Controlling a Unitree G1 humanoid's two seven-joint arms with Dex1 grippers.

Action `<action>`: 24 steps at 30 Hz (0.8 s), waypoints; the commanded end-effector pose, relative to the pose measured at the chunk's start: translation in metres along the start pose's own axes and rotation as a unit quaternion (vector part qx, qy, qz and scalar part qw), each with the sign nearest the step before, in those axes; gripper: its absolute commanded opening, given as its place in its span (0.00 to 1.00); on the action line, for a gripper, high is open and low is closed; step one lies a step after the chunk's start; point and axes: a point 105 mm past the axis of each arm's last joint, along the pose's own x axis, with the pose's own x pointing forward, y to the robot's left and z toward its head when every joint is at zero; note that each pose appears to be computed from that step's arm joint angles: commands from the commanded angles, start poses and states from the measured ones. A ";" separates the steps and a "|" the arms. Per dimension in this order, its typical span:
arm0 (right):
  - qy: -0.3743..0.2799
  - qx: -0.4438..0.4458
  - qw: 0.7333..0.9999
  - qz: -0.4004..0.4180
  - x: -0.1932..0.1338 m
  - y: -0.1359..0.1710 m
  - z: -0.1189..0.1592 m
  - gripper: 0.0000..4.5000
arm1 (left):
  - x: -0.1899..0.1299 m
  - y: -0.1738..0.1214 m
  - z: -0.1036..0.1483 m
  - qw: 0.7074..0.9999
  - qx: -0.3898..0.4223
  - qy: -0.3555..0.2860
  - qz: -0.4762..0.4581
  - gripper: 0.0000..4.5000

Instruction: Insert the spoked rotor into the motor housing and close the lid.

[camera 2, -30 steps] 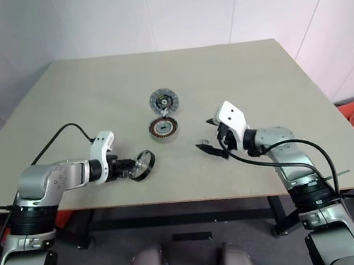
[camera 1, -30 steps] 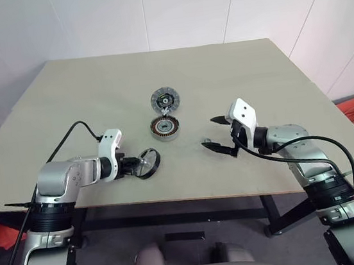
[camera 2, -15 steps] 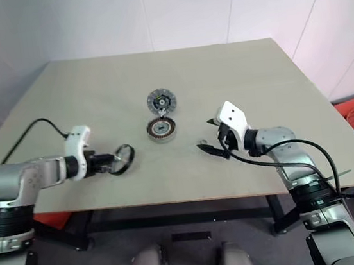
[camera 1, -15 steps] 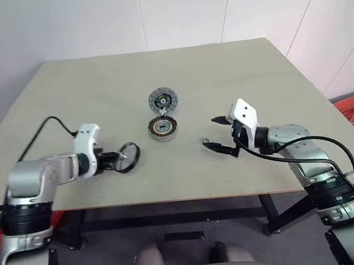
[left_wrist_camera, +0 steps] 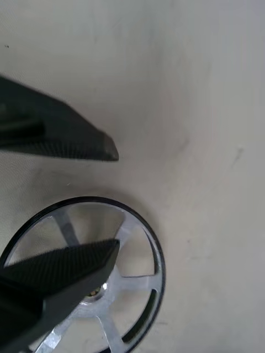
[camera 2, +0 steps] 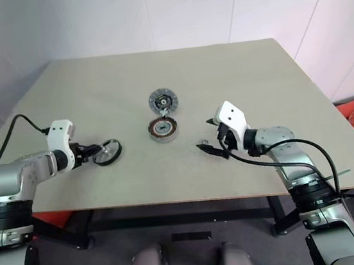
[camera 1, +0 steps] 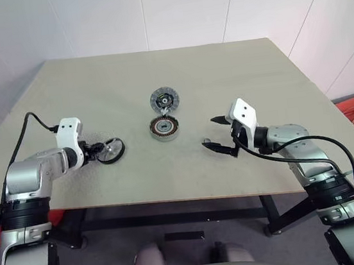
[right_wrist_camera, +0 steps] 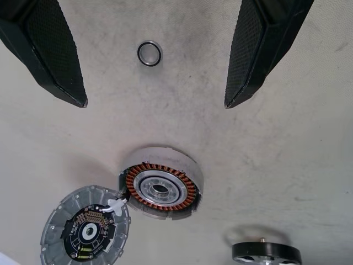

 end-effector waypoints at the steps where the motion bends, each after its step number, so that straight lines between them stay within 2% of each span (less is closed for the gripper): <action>1: -0.020 -0.019 1.000 -0.006 -0.002 -0.003 0.013 1.00 | -0.004 0.000 0.012 1.000 0.009 -0.022 -0.001 0.83; 3: -0.020 -0.020 1.000 -0.006 -0.002 -0.003 0.013 1.00 | -0.007 0.004 0.013 1.000 0.007 -0.025 0.006 0.97; 4: -0.020 -0.021 1.000 -0.006 -0.002 -0.003 0.014 1.00 | -0.010 0.007 0.015 0.999 0.005 -0.029 0.012 1.00; 10: -0.042 -0.037 0.998 0.014 0.007 0.001 0.032 1.00 | -0.032 0.015 0.041 0.997 0.000 -0.075 0.010 1.00; 14: -0.043 -0.055 0.996 0.063 0.030 0.014 0.048 1.00 | -0.050 0.002 0.068 0.986 0.055 -0.152 -0.038 1.00; 16: -0.029 -0.069 0.994 0.082 0.042 0.017 0.051 1.00 | -0.059 -0.005 0.079 0.971 0.090 -0.212 -0.058 1.00; 18: -0.017 -0.075 0.993 0.094 0.052 0.015 0.054 1.00 | -0.065 -0.011 0.076 0.962 0.119 -0.232 -0.081 1.00; 24: 0.050 -0.115 0.988 0.095 0.081 0.001 0.056 1.00 | -0.069 -0.013 0.048 0.956 0.158 -0.211 -0.127 1.00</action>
